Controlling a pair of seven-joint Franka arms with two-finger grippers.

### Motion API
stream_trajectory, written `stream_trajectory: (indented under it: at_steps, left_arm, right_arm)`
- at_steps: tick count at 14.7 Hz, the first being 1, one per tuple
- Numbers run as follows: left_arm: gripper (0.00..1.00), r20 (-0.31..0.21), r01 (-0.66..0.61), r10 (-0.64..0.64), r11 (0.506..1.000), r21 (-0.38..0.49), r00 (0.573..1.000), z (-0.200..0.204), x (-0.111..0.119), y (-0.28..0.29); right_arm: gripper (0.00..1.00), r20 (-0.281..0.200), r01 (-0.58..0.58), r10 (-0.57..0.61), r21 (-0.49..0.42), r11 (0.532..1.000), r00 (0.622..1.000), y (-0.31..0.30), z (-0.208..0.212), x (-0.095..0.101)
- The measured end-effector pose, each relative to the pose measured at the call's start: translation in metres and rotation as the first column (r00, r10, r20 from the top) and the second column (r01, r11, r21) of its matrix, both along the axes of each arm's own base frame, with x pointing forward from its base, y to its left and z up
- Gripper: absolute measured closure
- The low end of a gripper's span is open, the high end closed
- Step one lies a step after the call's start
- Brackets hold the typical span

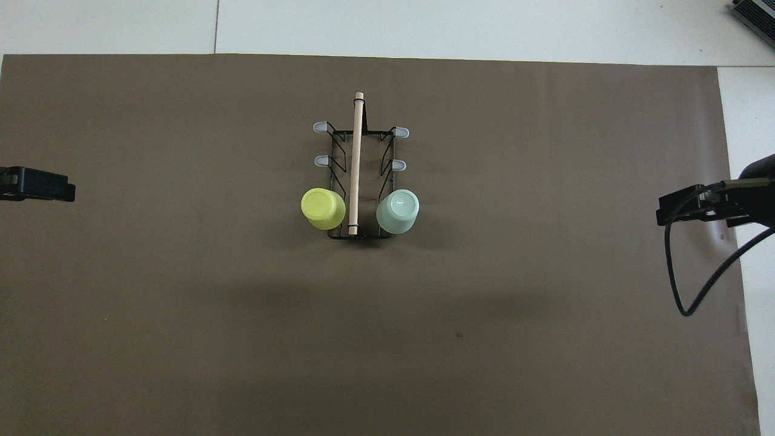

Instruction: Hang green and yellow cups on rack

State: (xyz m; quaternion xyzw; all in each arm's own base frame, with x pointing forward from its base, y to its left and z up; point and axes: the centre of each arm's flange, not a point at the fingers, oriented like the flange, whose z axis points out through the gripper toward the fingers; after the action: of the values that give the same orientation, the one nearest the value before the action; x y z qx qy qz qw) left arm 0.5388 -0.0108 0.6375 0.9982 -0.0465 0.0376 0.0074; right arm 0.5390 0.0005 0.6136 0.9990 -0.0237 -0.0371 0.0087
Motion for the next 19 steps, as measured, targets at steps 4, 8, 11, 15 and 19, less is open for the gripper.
stream_trajectory:
  at_steps: [4,8,11,15,19]
  left_arm:
    - [0.0,-0.013,0.011,-0.011,1.0,0.0,1.0,-0.0013,-0.0013,0.0002]
    - [0.0,-0.013,0.011,-0.011,1.0,0.001,1.0,-0.0013,-0.0013,0.0024]
    - [0.0,-0.014,0.02,-0.02,1.0,0.002,1.0,-0.0019,-0.0012,0.0083]
    - [0.0,-0.03,0.025,-0.025,1.0,0.004,0.999,-0.009,-0.0023,0.0084]
    - [0.0,-0.027,0.035,-0.035,0.999,0.009,0.999,-0.0076,-0.0018,0.0068]
  right_arm:
    - [0.0,0.001,0.003,-0.003,0.0,1.0,1.0,-0.0017,0.0001,0.0001]
    - [0.0,-0.003,0.004,-0.004,-0.001,1.0,1.0,-0.0024,-0.0011,-0.0001]
    - [0.0,-0.013,0.006,-0.006,-0.001,1.0,1.0,-0.0032,-0.0042,-0.0003]
    - [0.0,-0.011,0.006,-0.006,-0.001,1.0,1.0,-0.0033,-0.0061,0.0015]
    - [0.0,-0.012,0.007,-0.007,-0.001,1.0,1.0,-0.0033,-0.0064,0.0015]
